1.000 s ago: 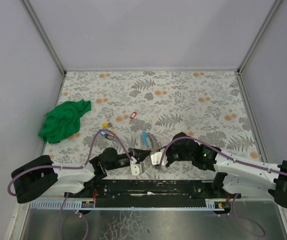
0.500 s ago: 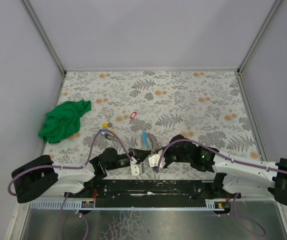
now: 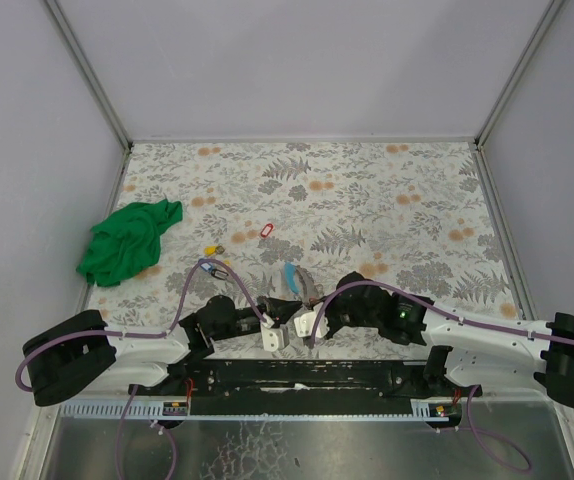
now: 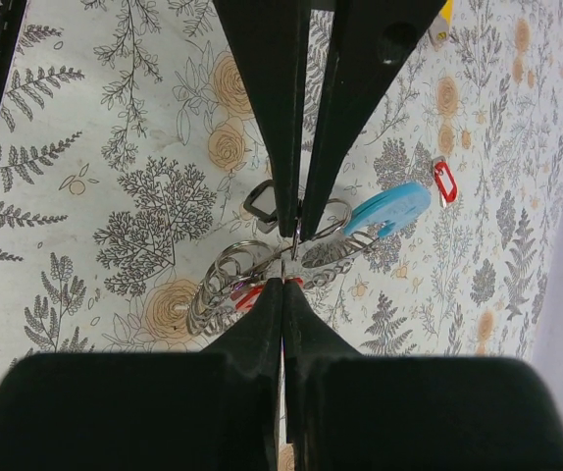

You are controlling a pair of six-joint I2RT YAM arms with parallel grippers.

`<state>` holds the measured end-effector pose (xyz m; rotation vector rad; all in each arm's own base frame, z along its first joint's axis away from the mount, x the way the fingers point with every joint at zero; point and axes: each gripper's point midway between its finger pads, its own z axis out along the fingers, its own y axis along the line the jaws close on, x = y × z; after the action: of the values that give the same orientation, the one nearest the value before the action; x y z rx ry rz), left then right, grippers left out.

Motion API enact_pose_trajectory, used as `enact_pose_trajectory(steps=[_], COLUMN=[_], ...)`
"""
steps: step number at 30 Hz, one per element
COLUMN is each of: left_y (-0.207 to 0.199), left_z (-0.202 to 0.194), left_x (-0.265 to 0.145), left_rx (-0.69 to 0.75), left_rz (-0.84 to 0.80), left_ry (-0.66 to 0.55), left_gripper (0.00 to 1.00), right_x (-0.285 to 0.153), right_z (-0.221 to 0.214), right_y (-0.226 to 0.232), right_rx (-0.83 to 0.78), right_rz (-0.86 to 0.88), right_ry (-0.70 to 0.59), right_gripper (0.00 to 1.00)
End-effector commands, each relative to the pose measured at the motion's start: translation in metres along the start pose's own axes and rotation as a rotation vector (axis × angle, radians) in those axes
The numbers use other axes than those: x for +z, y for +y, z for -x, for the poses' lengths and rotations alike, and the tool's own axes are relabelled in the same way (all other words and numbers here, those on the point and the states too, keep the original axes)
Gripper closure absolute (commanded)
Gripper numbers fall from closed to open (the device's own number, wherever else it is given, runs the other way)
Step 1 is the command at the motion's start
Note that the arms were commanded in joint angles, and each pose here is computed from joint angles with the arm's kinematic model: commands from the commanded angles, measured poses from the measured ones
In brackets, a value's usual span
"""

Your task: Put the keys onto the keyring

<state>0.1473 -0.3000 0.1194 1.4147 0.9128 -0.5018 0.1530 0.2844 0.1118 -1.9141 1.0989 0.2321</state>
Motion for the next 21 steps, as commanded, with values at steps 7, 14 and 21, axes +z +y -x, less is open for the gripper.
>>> enact_pose_trajectory(steps=[7, 14, 21], left_y=[0.0130, 0.0131, 0.0128], left_z=[0.0228, 0.0220, 0.0215], left_x=[0.0031, 0.0039, 0.0042], left_rx=[0.047, 0.046, 0.044], left_rz=[0.044, 0.043, 0.041], left_ry=[-0.089, -0.086, -0.083], left_gripper=[1.00, 1.00, 1.00], right_x=[-0.0034, -0.0032, -0.0036], right_z=[0.0112, 0.0109, 0.0157], right_y=[-0.0184, -0.0181, -0.0181], right_rx=[-0.006, 0.005, 0.008], right_rz=[-0.080, -0.080, -0.077], right_ry=[-0.017, -0.013, -0.035], right_gripper=[1.00, 1.00, 1.00])
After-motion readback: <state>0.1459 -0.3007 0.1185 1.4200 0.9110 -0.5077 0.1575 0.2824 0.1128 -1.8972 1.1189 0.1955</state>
